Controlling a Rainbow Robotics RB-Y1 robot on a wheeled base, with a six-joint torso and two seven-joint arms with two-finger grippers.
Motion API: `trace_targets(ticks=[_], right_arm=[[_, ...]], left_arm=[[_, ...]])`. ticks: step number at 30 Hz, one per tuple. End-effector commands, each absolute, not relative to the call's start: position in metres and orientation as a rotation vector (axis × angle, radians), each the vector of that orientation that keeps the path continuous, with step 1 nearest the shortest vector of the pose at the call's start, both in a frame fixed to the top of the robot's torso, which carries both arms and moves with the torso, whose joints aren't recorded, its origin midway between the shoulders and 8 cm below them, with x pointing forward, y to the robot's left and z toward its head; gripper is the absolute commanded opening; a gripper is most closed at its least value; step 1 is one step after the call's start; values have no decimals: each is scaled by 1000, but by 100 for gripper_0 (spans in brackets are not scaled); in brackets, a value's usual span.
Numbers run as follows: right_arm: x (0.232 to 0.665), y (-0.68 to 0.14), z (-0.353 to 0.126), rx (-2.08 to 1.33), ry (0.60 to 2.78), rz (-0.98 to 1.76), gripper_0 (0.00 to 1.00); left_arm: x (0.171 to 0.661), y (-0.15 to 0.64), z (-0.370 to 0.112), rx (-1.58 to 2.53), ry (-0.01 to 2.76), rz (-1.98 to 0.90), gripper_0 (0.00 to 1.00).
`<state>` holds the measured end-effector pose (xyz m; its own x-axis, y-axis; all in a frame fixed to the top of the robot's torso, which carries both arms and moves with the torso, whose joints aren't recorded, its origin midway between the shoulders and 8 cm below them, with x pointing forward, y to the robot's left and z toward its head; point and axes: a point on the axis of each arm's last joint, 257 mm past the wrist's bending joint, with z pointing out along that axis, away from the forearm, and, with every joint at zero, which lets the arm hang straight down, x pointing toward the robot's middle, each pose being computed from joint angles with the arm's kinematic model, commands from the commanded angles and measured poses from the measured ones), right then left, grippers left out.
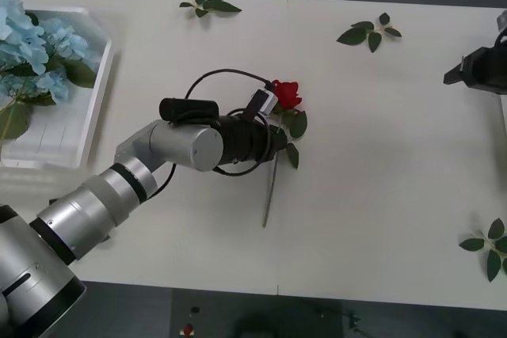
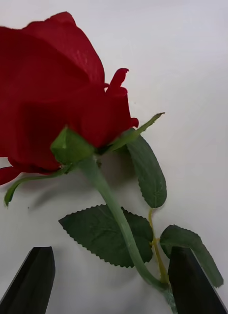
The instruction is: Put the red flowers into the right box and the blue flowers into the left box
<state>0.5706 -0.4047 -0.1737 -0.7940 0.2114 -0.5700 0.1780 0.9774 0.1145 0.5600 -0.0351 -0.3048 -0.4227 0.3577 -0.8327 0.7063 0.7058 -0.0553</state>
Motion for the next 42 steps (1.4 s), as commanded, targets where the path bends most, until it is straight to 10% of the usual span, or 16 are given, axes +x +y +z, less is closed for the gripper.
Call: trace_targets(ticks=[1,5,28,42], right_arm=[[582,-378,-152,286,2452,68,100],[583,-369,-156,267,2454,34,100],[593,-298,-124,-72,2381,267,100],[518,-185,-47,-657,2126,871,100]], left_arm=[[563,-51,-295,788,2050,-535,45],[563,-51,-297,790,2056,-530,0],[515,11,-166,474,1812,-931,0],[471,60,34,246,1391,-1237,0]])
